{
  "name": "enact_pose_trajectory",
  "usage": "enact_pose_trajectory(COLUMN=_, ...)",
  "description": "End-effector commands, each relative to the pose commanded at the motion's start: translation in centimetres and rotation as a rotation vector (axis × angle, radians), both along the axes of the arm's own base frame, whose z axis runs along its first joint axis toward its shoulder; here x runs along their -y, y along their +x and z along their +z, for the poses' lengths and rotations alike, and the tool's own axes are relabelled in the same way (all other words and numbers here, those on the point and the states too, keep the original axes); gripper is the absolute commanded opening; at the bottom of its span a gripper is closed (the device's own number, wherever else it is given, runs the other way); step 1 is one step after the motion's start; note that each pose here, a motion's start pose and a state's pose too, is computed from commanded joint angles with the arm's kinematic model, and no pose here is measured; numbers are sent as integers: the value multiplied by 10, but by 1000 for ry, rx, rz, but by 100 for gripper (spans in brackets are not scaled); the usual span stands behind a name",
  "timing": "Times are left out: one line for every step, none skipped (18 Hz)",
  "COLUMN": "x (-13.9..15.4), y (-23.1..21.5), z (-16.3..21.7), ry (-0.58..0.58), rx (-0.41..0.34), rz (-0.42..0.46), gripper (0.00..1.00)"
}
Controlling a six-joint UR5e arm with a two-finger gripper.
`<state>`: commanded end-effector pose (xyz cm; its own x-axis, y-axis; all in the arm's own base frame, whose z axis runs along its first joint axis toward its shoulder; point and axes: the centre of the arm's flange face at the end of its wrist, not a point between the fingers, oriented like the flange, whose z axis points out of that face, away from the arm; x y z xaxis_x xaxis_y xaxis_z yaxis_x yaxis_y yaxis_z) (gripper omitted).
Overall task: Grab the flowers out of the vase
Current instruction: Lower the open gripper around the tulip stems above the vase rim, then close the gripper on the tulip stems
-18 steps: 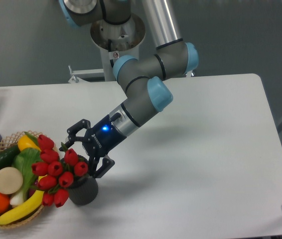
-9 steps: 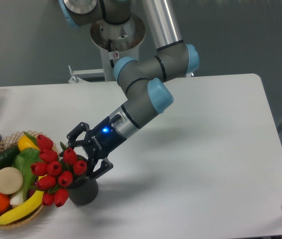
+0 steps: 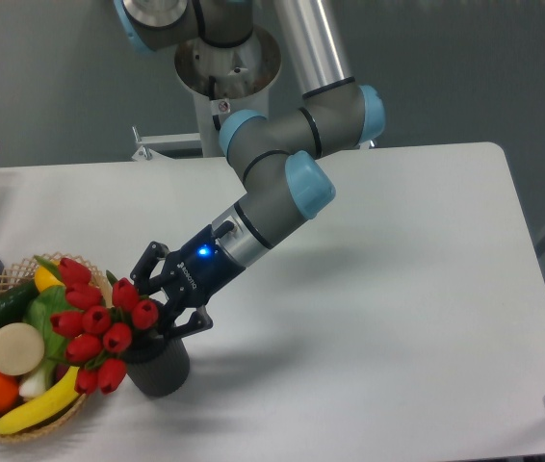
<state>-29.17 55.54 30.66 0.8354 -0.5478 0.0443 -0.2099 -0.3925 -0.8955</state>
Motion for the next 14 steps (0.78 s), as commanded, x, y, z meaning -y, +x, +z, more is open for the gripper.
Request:
enact_pose_trajectory(x=0, y=0, z=1, ry=0, rx=0, rz=1, gripper=41)
enact_pose_trajectory(x=0, y=0, z=0, ry=-1, rx=1, rz=1, gripper=41)
enact_pose_trajectory(x=0, y=0, z=2, ry=2, rx=0, rz=0, gripper=41)
enact_pose_trajectory(x=1, y=0, z=2, ry=5, rx=2, rz=1, gripper=41)
enact_pose_trajectory(x=1, y=0, z=3, ry=8, rx=3, rz=0, gripper=41)
enact_pose_trajectory(x=2, y=-1, z=4, ry=10, rx=2, rz=3, gripper=41)
enact_pose_trajectory(x=2, y=-2, z=6, ry=12, rx=2, rz=5, gripper=41)
enact_pose_trajectory(x=3, y=-3, z=7, ry=11, rx=4, rz=8, gripper=41)
enact_pose_trajectory(x=5, y=-4, z=12, ry=11, rx=6, rz=17, gripper=41)
enact_pose_trajectory(x=6, y=-4, z=15, ry=10, rx=9, rz=23, gripper=41)
enact_pose_trajectory(x=6, y=-6, z=19, ry=9, rx=16, rz=31, gripper=41)
enact_pose_trajectory(x=6, y=-7, z=28, ry=10, rx=20, rz=41, gripper=41)
enact_pose_trajectory(x=6, y=-7, z=36, ry=8, rx=30, rz=53, gripper=41)
enact_pose_trajectory(x=6, y=-7, z=46, ry=10, rx=38, rz=63, gripper=41)
